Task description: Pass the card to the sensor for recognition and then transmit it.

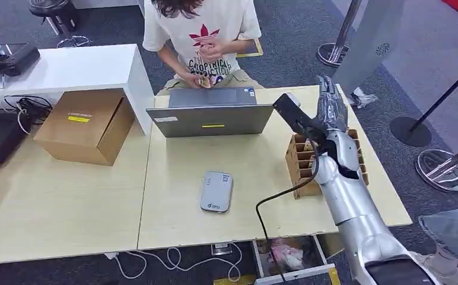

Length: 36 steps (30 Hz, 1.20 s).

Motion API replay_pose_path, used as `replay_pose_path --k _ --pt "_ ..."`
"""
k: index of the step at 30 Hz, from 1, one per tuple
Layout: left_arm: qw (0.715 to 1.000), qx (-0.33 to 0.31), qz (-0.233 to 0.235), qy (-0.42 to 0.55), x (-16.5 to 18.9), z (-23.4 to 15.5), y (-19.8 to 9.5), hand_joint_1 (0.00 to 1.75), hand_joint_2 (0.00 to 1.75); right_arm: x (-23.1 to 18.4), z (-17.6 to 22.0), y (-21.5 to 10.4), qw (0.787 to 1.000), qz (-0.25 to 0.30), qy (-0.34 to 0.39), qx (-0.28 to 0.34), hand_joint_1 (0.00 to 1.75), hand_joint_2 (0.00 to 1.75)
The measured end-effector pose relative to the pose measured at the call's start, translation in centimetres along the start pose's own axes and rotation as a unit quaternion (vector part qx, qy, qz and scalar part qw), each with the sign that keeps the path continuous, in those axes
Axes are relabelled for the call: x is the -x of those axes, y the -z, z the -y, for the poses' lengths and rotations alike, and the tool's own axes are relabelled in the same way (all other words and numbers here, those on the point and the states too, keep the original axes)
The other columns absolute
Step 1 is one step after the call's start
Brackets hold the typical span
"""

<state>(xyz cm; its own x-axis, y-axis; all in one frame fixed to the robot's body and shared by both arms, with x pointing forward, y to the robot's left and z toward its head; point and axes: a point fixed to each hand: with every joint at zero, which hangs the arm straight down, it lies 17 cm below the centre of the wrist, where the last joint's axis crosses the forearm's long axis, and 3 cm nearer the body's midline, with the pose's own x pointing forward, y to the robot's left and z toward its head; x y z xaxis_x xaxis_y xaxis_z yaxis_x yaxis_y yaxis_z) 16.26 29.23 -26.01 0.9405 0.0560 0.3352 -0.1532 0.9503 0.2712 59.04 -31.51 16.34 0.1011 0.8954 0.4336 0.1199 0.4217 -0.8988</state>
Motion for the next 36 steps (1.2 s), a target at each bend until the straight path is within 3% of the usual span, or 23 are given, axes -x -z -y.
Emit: replay_pose_path --k 15,25,36 --pt "1.0 0.004 -0.002 0.004 -0.1 0.2 0.0 0.0 0.0 1.3 -1.3 -1.0 0.996 -0.028 -0.081 -0.018 0.0 1.75" --pt "1.0 0.005 -0.002 0.005 -0.1 0.3 0.0 0.0 0.0 1.6 -1.8 -1.3 0.995 -0.033 -0.088 -0.029 0.0 1.75" --pt "1.0 0.008 -0.005 0.004 -0.2 0.4 -0.1 0.0 0.0 2.3 -5.3 -3.0 0.992 -0.029 -0.084 -0.087 0.0 1.75"
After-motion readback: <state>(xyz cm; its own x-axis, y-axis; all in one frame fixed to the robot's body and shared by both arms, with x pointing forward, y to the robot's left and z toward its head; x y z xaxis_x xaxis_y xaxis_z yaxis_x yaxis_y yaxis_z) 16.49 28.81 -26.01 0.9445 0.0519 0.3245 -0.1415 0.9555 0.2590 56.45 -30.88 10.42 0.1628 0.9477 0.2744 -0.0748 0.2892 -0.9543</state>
